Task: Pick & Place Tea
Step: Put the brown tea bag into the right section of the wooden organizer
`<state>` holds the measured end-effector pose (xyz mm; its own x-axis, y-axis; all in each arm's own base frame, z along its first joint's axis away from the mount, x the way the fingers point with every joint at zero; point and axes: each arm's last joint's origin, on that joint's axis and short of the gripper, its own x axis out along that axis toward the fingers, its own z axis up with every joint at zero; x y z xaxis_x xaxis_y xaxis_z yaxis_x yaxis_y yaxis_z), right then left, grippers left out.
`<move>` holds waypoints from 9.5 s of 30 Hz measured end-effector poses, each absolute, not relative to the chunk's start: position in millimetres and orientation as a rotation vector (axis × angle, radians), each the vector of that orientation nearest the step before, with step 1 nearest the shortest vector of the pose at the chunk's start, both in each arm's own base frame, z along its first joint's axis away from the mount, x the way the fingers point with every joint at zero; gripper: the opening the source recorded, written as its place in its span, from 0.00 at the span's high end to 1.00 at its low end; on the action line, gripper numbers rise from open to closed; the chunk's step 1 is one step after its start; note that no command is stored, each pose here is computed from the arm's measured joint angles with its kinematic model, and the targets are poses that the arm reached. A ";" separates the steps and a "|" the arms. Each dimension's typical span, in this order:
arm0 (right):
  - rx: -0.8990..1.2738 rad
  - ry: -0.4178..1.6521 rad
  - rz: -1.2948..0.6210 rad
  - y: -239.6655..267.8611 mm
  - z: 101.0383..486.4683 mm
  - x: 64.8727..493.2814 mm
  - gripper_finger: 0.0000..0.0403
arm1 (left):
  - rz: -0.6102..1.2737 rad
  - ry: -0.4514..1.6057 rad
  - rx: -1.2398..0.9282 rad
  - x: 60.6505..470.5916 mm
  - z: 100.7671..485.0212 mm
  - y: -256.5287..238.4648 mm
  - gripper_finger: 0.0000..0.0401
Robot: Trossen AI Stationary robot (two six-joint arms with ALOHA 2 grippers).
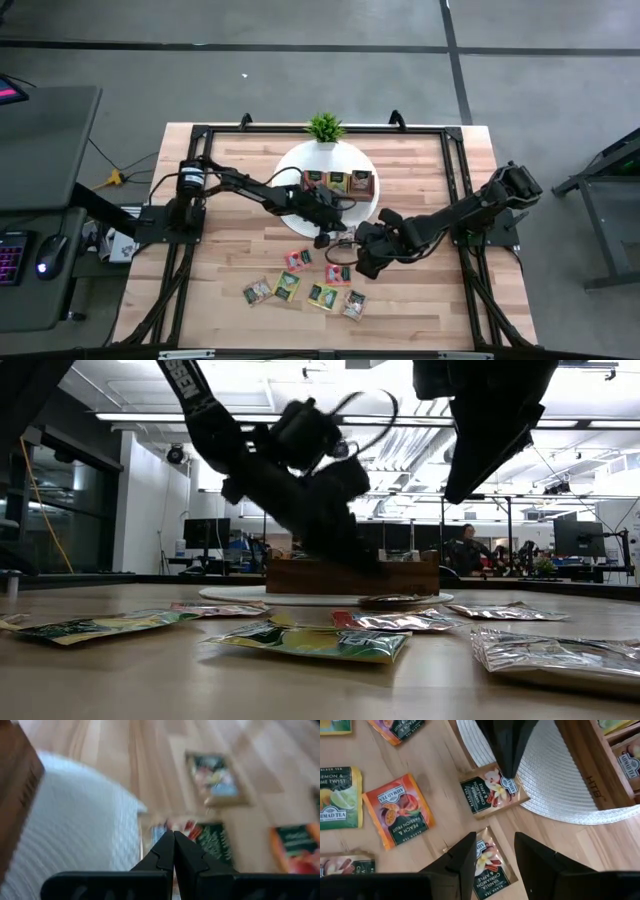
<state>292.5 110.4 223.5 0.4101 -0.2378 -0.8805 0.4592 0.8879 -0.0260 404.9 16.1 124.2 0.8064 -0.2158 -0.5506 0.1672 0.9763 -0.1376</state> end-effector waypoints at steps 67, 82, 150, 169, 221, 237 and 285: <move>-0.374 1.171 -0.384 97.5 118.9 346.2 0.68 | -0.091 0.731 -0.112 400.9 111.3 18.9 1.00; -0.249 1.197 -0.333 103.0 117.8 345.5 0.97 | -0.110 0.734 -0.119 400.6 111.0 17.8 1.00; 0.918 0.450 -0.775 111.1 243.6 329.1 1.00 | 0.461 1.219 0.653 360.8 255.3 23.1 1.00; 0.909 0.362 -0.778 89.5 249.7 342.7 1.00 | 0.826 1.172 0.679 302.2 292.5 -17.0 1.00; -0.005 0.736 -0.341 78.3 272.0 326.0 1.00 | -0.232 0.474 -0.028 273.2 255.7 38.1 0.69; -0.734 0.872 -0.537 112.6 246.6 335.5 1.00 | -0.298 0.247 -0.333 287.4 269.1 66.6 0.63; -1.637 1.029 -0.164 126.7 260.1 353.2 1.00 | -0.286 0.371 -0.493 294.3 247.9 68.0 0.63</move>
<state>353.2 126.7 260.1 0.6074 -0.6880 -0.3972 -0.5301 0.0214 -0.8477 294.3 68.0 247.9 0.8943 -0.3527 -0.2753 0.1765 0.8435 -0.5073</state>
